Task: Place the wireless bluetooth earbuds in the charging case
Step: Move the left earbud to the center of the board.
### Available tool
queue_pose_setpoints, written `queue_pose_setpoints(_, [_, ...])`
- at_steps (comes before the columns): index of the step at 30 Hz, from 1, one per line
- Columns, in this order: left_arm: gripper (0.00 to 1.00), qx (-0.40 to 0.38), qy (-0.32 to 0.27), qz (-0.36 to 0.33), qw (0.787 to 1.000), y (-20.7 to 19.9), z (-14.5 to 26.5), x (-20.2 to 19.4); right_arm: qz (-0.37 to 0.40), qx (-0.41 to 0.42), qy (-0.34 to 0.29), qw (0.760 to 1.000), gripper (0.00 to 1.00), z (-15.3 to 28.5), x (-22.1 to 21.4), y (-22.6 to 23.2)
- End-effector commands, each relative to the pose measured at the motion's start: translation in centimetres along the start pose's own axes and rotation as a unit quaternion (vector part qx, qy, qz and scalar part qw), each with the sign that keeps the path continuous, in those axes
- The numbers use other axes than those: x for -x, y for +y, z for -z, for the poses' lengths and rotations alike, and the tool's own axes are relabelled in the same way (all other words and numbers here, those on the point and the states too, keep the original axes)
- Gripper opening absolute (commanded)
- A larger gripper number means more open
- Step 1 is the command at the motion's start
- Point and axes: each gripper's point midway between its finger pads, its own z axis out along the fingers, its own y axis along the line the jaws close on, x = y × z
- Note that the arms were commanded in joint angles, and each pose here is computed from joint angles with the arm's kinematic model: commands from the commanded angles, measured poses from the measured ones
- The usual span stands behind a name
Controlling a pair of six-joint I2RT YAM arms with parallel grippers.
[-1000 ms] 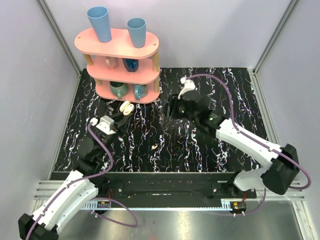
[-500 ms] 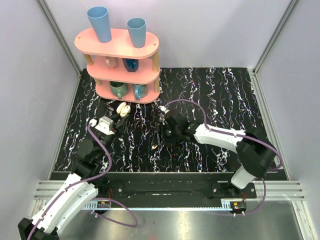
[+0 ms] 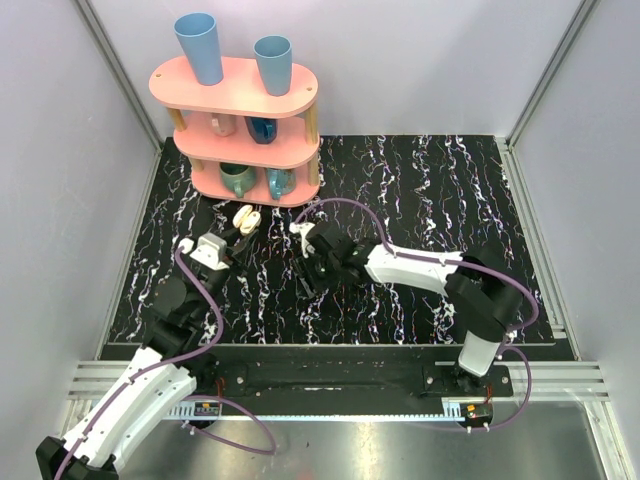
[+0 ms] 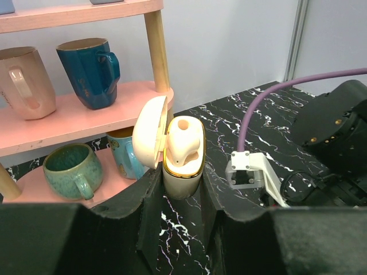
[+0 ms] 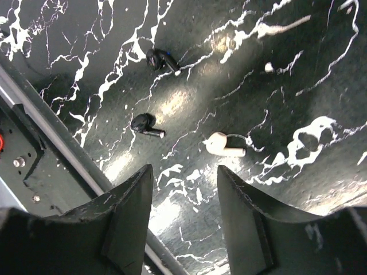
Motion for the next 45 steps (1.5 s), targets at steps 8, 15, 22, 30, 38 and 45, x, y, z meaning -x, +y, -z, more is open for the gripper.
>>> queue_pose_setpoints(8, [0.00, 0.024, -0.042, -0.004, 0.999, 1.0, 0.4, 2.8, 0.093, -0.022, 0.025, 0.995, 0.49, -1.7, -0.1, -1.8])
queue_pose_setpoints(15, [0.00, 0.021, -0.038, -0.002, 0.999, 0.8, 0.2, 2.5, 0.099, -0.023, 0.022, 0.995, 0.48, -2.3, 0.2, -2.0])
queue_pose_setpoints(22, [0.00, 0.018, -0.037, 0.000, 0.999, 0.7, 0.2, 2.5, 0.104, -0.019, 0.029, 0.994, 0.47, -3.1, 0.0, -2.1])
queue_pose_setpoints(30, [0.00, 0.020, -0.038, 0.003, 0.999, 0.8, 0.4, 2.4, 0.100, -0.046, 0.011, 0.994, 0.47, -3.1, 1.1, -2.7])
queue_pose_setpoints(38, [0.00, 0.020, -0.039, 0.003, 0.999, 0.8, 0.4, 2.5, 0.073, -0.035, -0.007, 0.997, 0.48, -2.0, 2.6, -1.4])
queue_pose_setpoints(45, [0.00, 0.025, -0.050, 0.005, 0.998, 1.0, 0.7, 3.2, -0.003, -0.010, -0.027, 1.000, 0.46, -2.6, 3.3, 0.0])
